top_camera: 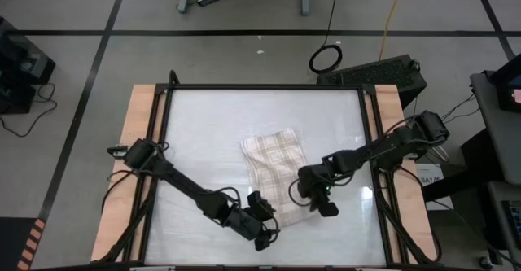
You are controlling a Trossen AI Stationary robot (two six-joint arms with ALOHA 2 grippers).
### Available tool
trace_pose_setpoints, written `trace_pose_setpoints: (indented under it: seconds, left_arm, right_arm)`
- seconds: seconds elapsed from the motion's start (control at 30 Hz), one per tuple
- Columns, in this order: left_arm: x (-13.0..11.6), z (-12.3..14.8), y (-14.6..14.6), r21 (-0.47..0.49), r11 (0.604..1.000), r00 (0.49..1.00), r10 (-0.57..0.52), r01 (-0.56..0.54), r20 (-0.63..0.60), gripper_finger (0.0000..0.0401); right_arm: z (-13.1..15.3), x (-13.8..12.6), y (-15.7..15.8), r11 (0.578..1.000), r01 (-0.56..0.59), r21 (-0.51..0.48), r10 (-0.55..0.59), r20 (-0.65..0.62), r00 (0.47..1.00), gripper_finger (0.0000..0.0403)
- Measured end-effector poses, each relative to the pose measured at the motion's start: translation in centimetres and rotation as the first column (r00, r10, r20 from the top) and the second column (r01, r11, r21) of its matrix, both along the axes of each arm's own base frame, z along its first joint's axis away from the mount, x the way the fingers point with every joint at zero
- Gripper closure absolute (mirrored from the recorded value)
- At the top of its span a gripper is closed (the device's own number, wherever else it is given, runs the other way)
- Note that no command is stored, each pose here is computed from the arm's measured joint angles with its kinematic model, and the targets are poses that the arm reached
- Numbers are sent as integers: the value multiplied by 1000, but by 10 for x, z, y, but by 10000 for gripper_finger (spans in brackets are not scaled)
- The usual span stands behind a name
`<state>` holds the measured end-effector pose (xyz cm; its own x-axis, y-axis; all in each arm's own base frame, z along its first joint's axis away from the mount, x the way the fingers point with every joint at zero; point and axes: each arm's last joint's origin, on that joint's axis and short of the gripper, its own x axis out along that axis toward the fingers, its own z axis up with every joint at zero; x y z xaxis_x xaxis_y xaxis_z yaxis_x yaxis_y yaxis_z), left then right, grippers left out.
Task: Roll towel
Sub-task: Roll the white-brown patterned towel
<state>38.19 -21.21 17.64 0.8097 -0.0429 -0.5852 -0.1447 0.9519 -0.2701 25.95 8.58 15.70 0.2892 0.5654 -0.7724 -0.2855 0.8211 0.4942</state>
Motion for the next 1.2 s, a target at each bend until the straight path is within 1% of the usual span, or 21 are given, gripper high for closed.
trace_pose_setpoints:
  seconds: [0.17,0.23,0.33,0.4,0.5,0.6,0.67,0.77,0.87,0.97,1.07,1.2]
  left_arm:
    - [2,-2,6,56,998,1000,-6,6,-11,60]
    - [1,-6,8,75,997,999,0,4,-51,60]
    - [3,-18,9,65,998,996,-19,25,-92,60]
    - [3,-26,9,76,997,993,-19,29,-117,60]
    - [4,-33,8,79,996,992,-28,38,-125,60]
    - [4,-42,9,97,995,987,-14,29,-158,61]
    - [5,-45,12,76,996,982,-35,50,-184,69]
    - [8,-45,18,42,999,979,-25,34,-203,105]
    - [10,-44,24,29,1000,979,1,5,-204,161]
    - [13,-44,31,-19,1000,976,15,-20,-217,220]
    - [16,-43,37,-64,998,972,-14,-2,-235,273]
    - [21,-42,47,-139,990,967,-39,4,-252,326]
  right_arm:
    - [-1,1,-11,998,20,55,-19,-23,1000,349]
    - [-4,0,-14,997,25,76,-22,-38,999,349]
    - [-8,-3,-19,995,50,81,-44,-64,997,349]
    - [-9,-3,-21,995,63,81,-57,-74,996,349]
    - [-9,-2,-24,994,76,84,-71,-69,995,349]
    - [-8,0,-25,993,80,88,-76,-52,996,349]
    - [-8,0,-25,993,77,87,-73,-49,996,349]
    - [-8,0,-25,994,76,84,-71,-50,996,348]
    - [-8,-1,-25,993,82,84,-77,-58,995,344]
    - [-9,-1,-26,994,84,75,-79,-59,995,334]
    - [-8,-2,-25,997,69,47,-66,-47,997,313]
    - [1,-6,-24,998,50,-34,-52,-39,998,260]
